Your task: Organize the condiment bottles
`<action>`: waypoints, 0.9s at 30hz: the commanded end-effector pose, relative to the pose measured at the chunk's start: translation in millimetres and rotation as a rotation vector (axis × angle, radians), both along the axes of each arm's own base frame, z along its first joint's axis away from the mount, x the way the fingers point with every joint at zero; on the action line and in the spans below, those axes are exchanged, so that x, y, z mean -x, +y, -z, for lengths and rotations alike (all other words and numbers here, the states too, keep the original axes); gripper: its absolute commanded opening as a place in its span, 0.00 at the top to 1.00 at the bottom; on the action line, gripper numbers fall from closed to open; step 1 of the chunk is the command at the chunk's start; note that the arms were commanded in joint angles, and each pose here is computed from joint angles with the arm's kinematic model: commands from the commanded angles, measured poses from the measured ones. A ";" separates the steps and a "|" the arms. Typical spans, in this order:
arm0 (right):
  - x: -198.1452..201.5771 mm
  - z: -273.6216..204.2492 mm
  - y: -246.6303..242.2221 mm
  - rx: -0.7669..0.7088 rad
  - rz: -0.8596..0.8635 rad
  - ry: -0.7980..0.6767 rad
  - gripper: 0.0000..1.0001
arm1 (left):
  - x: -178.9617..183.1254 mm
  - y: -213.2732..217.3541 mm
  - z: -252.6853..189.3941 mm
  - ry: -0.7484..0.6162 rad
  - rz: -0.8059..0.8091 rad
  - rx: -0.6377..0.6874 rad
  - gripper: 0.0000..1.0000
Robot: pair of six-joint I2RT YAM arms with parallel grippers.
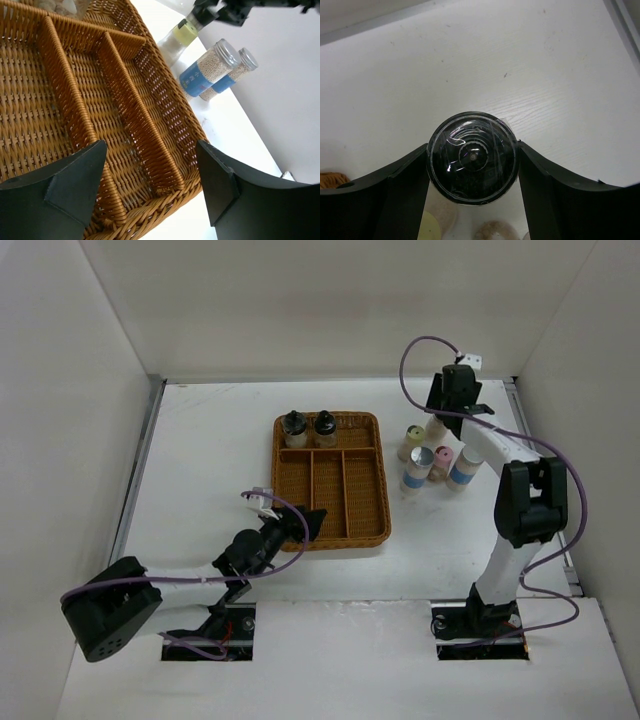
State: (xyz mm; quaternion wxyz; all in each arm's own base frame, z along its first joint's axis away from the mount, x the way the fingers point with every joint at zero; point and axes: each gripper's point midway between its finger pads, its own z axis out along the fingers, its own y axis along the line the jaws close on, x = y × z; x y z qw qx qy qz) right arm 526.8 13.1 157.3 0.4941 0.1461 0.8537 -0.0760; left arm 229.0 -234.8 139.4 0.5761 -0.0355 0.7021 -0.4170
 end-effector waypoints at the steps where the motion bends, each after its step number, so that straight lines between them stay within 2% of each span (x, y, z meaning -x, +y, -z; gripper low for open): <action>1: -12.4 -146.0 13.3 -0.020 -0.022 -0.377 0.50 | -2.0 -1.9 -14.1 -0.029 -0.001 0.052 0.28; 4: -9.0 -183.1 35.3 -0.005 -0.060 -0.443 0.50 | -2.5 -0.5 -14.3 -0.032 -0.006 0.055 0.27; 8: -4.0 -203.0 80.3 -0.012 -0.147 -0.478 0.49 | -2.3 -2.4 -13.8 -0.032 -0.001 0.051 0.27; 14: -1.6 -188.7 159.2 -0.065 -0.290 -0.457 0.50 | -3.7 -3.9 -12.9 -0.026 -0.003 0.048 0.27; 20: -1.8 -153.4 215.3 -0.097 -0.374 -0.402 0.50 | -6.0 -2.7 -14.8 -0.026 -0.023 0.052 0.29; 23: -2.3 -131.2 234.5 -0.118 -0.411 -0.367 0.50 | -6.0 -6.0 -10.5 -0.015 -0.018 0.039 0.35; 27: -0.5 -104.6 244.4 -0.143 -0.420 -0.325 0.50 | -5.6 -7.2 -15.3 -0.024 -0.013 0.049 0.51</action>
